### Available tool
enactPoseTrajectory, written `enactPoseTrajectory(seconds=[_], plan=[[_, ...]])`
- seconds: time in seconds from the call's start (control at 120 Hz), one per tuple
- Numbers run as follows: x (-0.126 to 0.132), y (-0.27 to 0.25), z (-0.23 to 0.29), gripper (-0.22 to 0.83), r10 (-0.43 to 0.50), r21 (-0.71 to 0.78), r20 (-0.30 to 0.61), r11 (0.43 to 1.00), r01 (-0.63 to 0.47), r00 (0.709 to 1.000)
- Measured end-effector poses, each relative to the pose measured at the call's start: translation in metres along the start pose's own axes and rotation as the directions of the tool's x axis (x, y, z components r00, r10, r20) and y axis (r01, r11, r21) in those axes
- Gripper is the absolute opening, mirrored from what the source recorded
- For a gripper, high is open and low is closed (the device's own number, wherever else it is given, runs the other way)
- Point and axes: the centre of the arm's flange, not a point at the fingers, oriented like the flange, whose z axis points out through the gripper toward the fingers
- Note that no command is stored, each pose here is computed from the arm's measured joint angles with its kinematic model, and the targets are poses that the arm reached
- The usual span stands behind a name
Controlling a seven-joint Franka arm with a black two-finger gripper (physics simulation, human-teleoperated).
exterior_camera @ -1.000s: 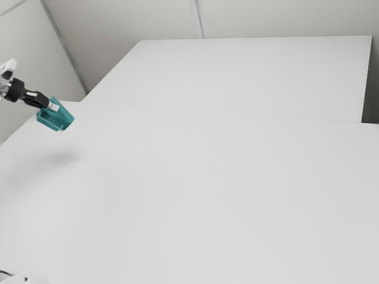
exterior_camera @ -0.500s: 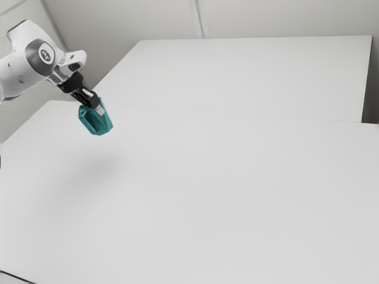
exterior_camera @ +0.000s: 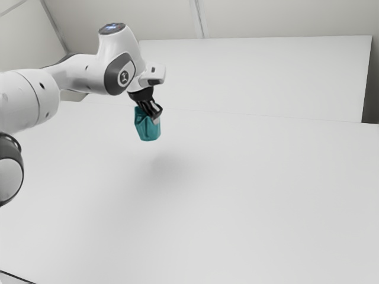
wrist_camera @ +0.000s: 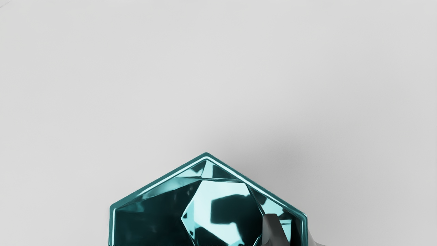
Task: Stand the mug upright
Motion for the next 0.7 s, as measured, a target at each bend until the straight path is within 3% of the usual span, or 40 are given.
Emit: enactPoseTrajectory(seconds=[0.242, 0.7], plan=[[0.027, 0.043, 0.042, -0.17, -0.057, -0.008, -0.016, 0.998, 0.057, 0.998], [0.020, 0.061, 0.084, -0.17, -0.261, -0.059, 0.039, 0.963, 0.263, 0.964]])
